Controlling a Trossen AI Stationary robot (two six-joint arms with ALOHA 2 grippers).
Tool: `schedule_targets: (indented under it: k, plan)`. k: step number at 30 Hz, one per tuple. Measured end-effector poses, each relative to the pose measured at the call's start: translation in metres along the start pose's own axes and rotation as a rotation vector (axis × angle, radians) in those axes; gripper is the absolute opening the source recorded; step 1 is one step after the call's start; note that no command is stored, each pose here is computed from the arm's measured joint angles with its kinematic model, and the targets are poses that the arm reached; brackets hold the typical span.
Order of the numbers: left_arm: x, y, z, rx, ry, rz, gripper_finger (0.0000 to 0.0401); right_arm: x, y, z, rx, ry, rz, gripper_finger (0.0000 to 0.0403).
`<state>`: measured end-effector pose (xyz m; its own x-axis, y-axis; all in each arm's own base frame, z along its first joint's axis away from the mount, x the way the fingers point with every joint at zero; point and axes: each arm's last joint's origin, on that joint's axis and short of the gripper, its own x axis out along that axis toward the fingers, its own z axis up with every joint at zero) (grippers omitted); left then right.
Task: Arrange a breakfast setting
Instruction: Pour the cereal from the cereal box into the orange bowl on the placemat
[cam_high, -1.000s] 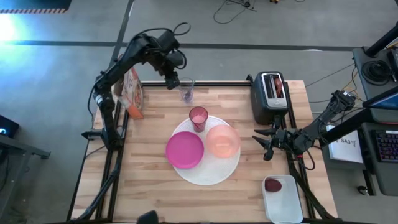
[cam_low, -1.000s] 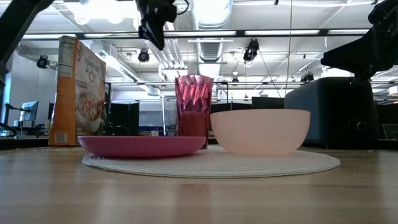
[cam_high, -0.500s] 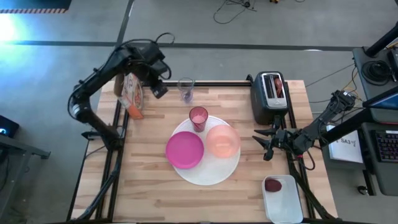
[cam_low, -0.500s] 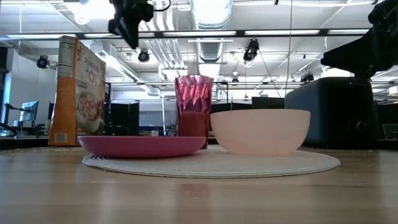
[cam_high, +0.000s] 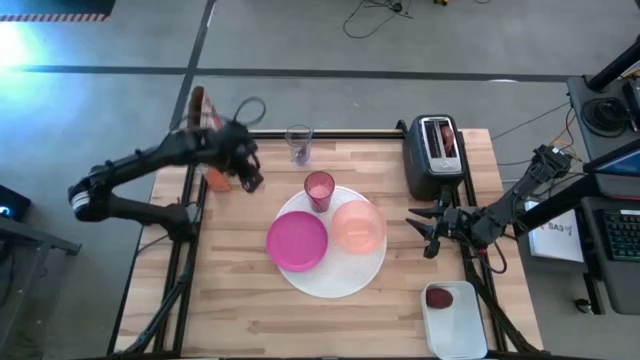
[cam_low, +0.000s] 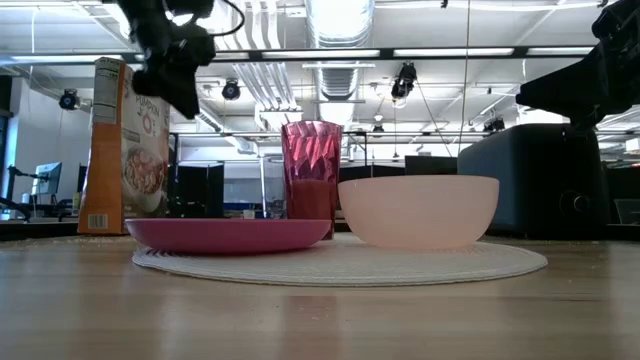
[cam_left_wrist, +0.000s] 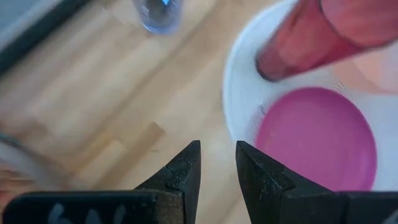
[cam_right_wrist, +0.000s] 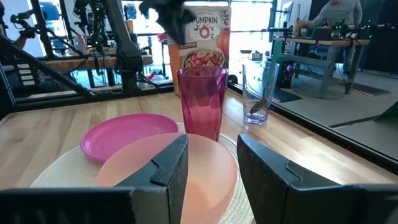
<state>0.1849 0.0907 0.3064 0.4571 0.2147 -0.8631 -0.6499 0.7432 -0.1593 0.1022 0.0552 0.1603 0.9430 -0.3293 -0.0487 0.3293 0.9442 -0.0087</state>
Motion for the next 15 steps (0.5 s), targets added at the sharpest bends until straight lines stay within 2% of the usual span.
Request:
schedule_targets:
  k: [5, 10, 15]
  plan:
    - [0.035, -0.010, -0.035, -0.049, -0.082, -0.084, 0.0084, 0.000, 0.000, 0.000, 0.000, 0.000, 0.000, 0.0128]
    - [0.060, -0.019, -0.055, -0.122, -0.143, -0.131, 0.0084, 0.000, 0.000, 0.000, 0.000, 0.000, 0.000, 0.0128]
    - [0.069, -0.027, -0.070, -0.225, -0.072, -0.063, 0.0084, 0.000, 0.000, 0.000, 0.000, 0.000, 0.000, 0.0128]
